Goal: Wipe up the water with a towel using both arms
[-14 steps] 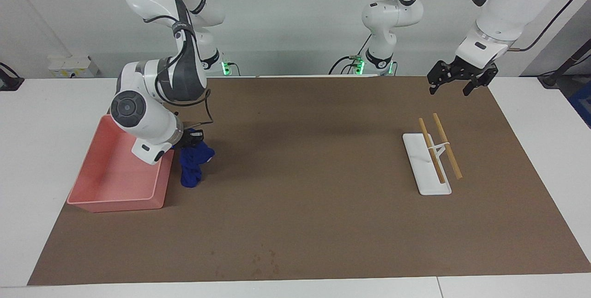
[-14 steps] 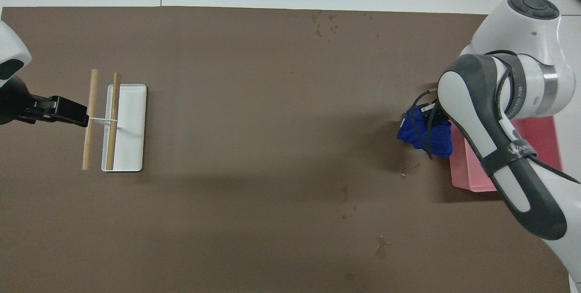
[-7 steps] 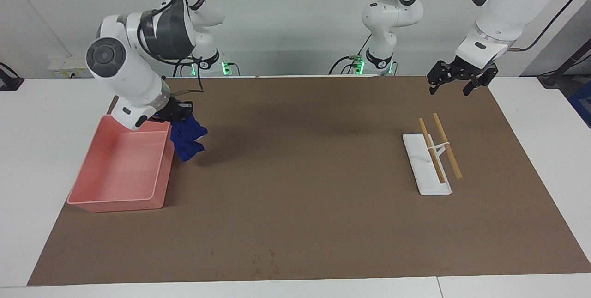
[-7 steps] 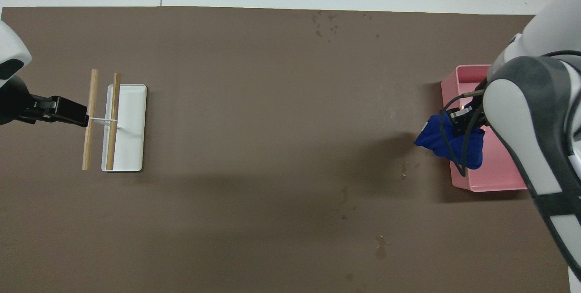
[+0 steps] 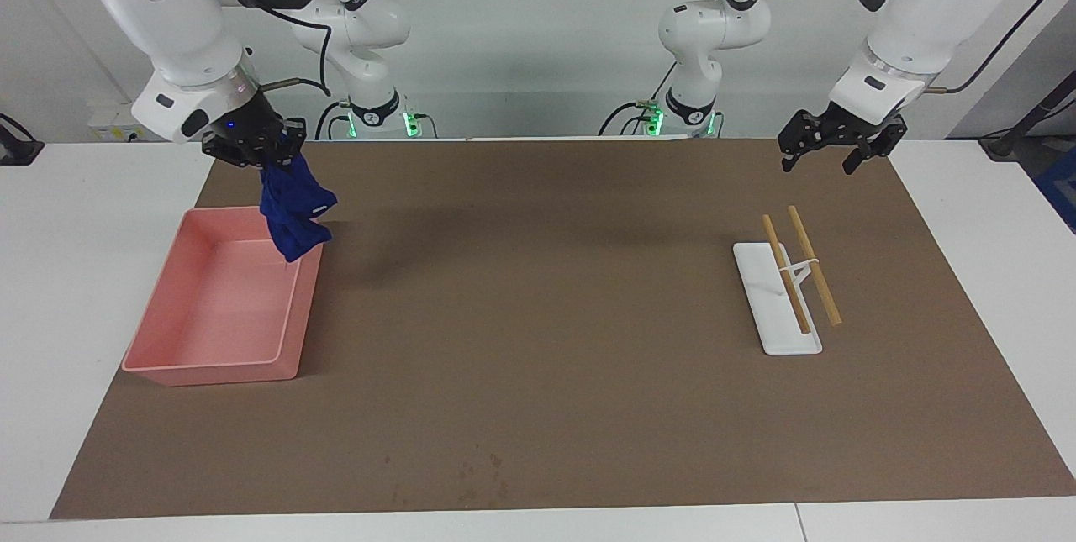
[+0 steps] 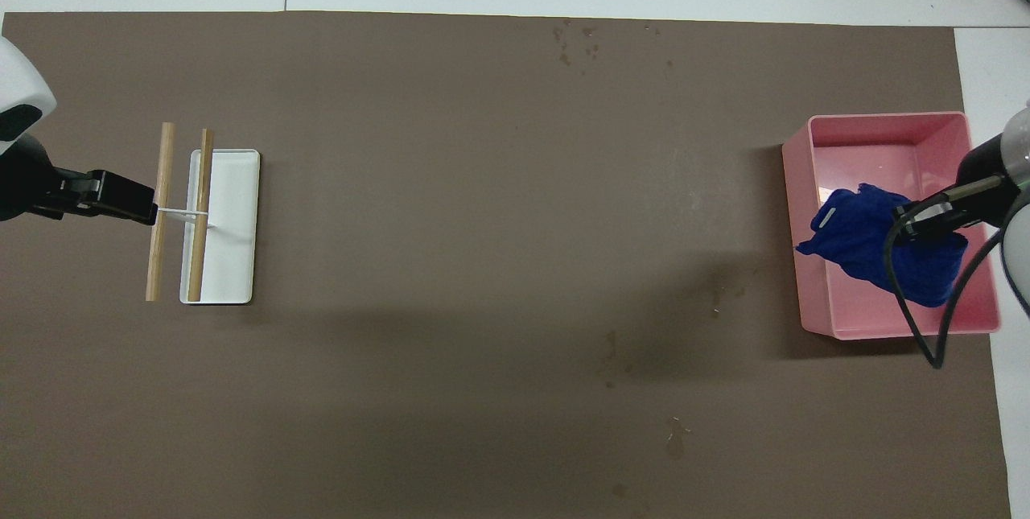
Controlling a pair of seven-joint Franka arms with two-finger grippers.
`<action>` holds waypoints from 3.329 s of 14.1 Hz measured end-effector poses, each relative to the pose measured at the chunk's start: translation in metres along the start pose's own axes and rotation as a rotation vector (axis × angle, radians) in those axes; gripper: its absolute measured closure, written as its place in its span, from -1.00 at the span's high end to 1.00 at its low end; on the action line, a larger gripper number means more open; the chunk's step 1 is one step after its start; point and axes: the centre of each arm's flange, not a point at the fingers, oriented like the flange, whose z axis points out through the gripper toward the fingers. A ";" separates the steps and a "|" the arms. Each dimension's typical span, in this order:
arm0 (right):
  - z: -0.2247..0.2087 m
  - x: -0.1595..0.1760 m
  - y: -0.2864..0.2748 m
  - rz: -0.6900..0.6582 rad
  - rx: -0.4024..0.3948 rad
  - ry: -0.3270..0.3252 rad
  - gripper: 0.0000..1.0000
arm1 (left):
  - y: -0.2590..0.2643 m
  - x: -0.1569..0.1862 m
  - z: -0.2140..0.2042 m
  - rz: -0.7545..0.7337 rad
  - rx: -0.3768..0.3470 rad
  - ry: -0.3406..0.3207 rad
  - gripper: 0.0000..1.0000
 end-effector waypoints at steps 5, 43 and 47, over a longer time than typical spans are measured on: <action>-0.004 0.003 0.028 -0.152 -0.086 0.048 -0.69 | 0.000 0.000 0.000 0.000 0.000 0.000 1.00; 0.035 0.003 0.076 -0.159 -0.095 0.203 1.00 | 0.000 0.000 0.000 0.000 0.000 0.000 1.00; -0.004 -0.008 0.049 -0.082 -0.052 0.176 1.00 | 0.000 0.000 0.000 0.000 0.000 0.000 1.00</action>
